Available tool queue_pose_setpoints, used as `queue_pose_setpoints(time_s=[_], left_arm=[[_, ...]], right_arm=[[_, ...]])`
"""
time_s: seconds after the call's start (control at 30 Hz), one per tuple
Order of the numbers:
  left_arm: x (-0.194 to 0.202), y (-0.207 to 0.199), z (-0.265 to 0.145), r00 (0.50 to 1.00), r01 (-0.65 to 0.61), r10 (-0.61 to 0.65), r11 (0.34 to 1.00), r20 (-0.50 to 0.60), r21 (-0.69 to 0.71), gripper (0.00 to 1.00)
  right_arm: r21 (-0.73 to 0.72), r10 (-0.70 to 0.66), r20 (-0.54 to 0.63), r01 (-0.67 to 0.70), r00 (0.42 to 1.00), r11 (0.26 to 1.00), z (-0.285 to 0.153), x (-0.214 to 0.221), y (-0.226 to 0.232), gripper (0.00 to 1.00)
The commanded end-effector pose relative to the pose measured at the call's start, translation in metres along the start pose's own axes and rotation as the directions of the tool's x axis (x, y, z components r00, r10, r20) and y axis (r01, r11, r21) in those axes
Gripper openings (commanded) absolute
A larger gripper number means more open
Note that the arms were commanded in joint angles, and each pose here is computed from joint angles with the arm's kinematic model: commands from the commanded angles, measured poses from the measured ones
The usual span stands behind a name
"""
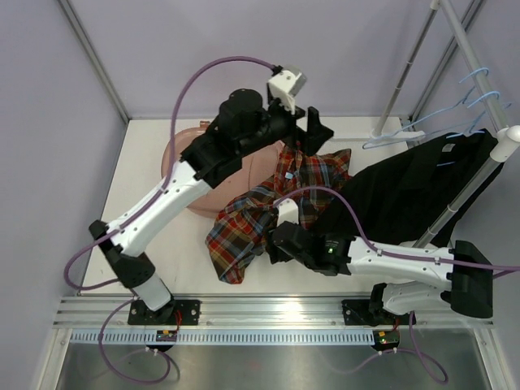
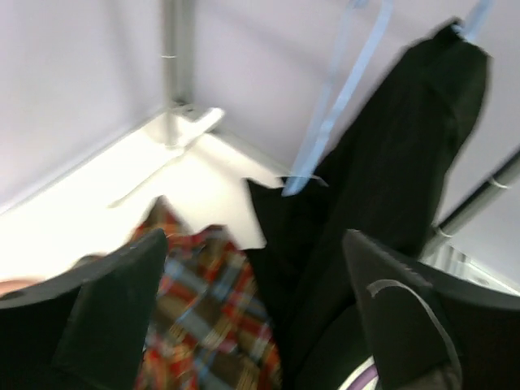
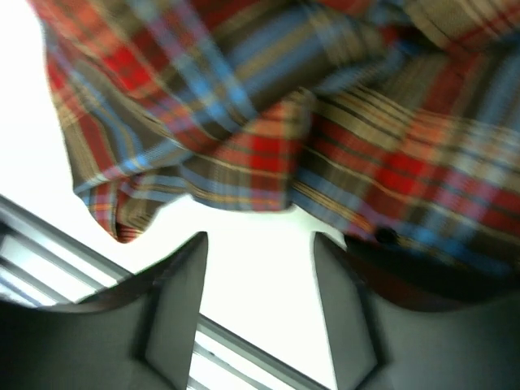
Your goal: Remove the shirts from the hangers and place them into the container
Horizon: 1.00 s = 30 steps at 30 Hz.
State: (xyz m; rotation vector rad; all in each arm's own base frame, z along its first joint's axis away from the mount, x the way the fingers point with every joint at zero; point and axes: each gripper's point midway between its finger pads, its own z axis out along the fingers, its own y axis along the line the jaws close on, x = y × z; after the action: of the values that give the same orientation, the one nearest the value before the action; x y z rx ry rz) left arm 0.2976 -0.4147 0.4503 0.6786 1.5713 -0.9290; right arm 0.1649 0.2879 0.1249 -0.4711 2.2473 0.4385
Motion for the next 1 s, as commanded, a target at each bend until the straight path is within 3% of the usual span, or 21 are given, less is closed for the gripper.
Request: queue_pose_setpoints(time_s=[0.0, 0.07, 0.17, 0.2, 0.27, 0.37, 0.57, 0.6, 0.97], left_arm=[[-0.044, 0.049, -0.06, 0.993, -0.034, 0.06, 0.968, 0.097, -0.247, 0.99], [-0.051, 0.063, -0.081, 0.99, -0.052, 0.092, 0.942, 0.107, -0.331, 0.99], [-0.063, 0.093, -0.13, 0.985, -0.036, 0.12, 0.844, 0.123, -0.535, 0.99], [-0.065, 0.107, -0.149, 0.984, -0.017, 0.124, 0.781, 0.129, -0.624, 0.99], [-0.063, 0.108, -0.179, 0.986, -0.007, 0.114, 0.754, 0.12, -0.656, 0.99], [-0.043, 0.1, -0.212, 0.991, 0.03, 0.062, 0.767, 0.121, -0.641, 0.99], [0.019, 0.085, -0.255, 0.982, 0.143, -0.044, 0.814, 0.186, -0.563, 0.99], [0.016, 0.079, -0.271, 0.971, 0.169, -0.047, 0.827, 0.233, -0.537, 0.99], [0.055, 0.06, -0.274, 0.982, 0.175, -0.124, 0.877, 0.142, -0.448, 0.99]], right_arm=[[-0.112, -0.037, 0.048, 0.042, 0.998, 0.993, 0.004, -0.031, 0.04, 0.67], [-0.114, -0.055, 0.049, 0.061, 0.997, 0.992, 0.008, -0.036, 0.045, 0.7], [-0.083, -0.083, 0.074, 0.089, 0.994, 0.993, 0.014, -0.051, 0.049, 0.92], [-0.071, -0.103, 0.075, 0.108, 0.992, 0.992, 0.016, -0.054, 0.049, 0.99], [0.003, -0.131, 0.061, 0.131, 0.989, 0.991, 0.023, -0.065, 0.039, 0.99], [0.149, -0.121, 0.054, 0.112, 0.991, 0.982, 0.034, -0.076, -0.001, 0.99], [0.241, -0.037, 0.022, 0.03, 0.999, 0.97, 0.062, -0.063, -0.04, 0.99], [0.257, -0.041, 0.005, 0.039, 0.999, 0.966, 0.072, -0.058, -0.041, 1.0], [0.268, -0.004, -0.109, 0.034, 0.994, 0.963, 0.14, 0.003, -0.039, 0.99]])
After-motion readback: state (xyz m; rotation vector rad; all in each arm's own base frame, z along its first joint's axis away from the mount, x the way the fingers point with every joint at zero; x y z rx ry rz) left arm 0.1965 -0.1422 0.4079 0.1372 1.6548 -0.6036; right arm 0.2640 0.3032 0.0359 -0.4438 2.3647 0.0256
